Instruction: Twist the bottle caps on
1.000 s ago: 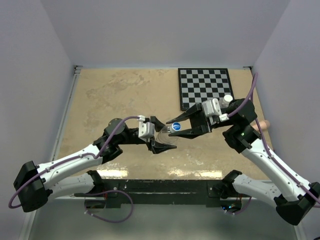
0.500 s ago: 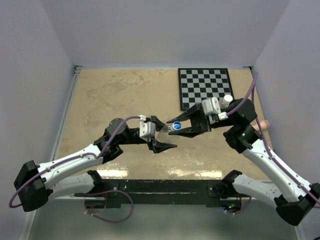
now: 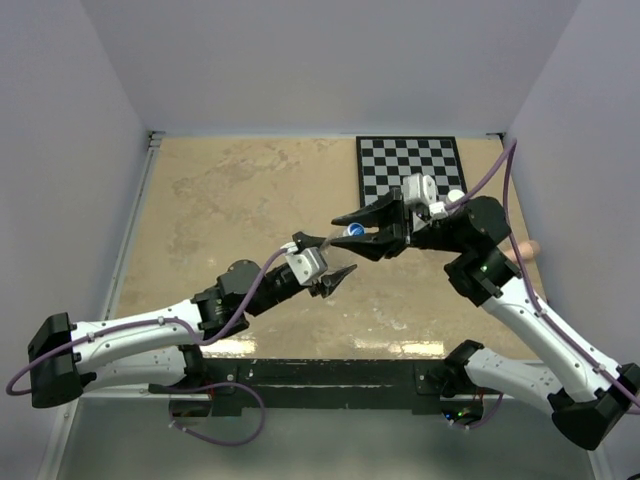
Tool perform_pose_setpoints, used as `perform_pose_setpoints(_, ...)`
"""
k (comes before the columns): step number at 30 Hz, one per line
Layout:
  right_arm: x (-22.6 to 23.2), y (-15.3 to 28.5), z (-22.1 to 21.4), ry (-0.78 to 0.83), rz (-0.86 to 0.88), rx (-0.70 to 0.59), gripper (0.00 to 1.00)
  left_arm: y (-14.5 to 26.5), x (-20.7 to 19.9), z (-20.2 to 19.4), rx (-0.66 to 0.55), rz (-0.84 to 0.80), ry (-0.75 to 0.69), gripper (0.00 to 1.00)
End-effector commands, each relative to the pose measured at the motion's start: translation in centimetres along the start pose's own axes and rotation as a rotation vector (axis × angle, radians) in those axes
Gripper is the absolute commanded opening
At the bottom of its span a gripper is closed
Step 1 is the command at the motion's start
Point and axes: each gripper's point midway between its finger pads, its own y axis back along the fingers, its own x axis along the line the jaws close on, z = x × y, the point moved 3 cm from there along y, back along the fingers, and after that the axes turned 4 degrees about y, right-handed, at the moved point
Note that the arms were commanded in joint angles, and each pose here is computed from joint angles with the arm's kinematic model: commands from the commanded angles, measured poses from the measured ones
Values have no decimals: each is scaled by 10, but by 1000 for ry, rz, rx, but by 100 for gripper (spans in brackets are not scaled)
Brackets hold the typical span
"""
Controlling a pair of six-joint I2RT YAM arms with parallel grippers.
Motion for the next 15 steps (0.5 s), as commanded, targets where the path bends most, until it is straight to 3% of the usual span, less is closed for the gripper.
perform_pose_setpoints(1, -27, -1, -19, -87, -169, 31, 0, 0, 31, 24, -81, 270, -67, 0)
perform_pose_setpoints(4, -31, 3, -11, -95, -229, 0, 0, -1, 33, 17, -55, 291, -53, 0)
perform_pose_setpoints(7, -36, 9, 3, -87, -309, -46, 42, 1, 31, 11, -44, 285, -26, 0)
perform_pose_setpoints(9, -39, 9, 4, -83, -323, -38, 55, 2, 30, 7, -36, 284, -13, 0)
perform_pose_setpoints(15, -38, 3, -12, -126, -282, -17, 58, -1, 29, 3, -16, 277, -6, 0)
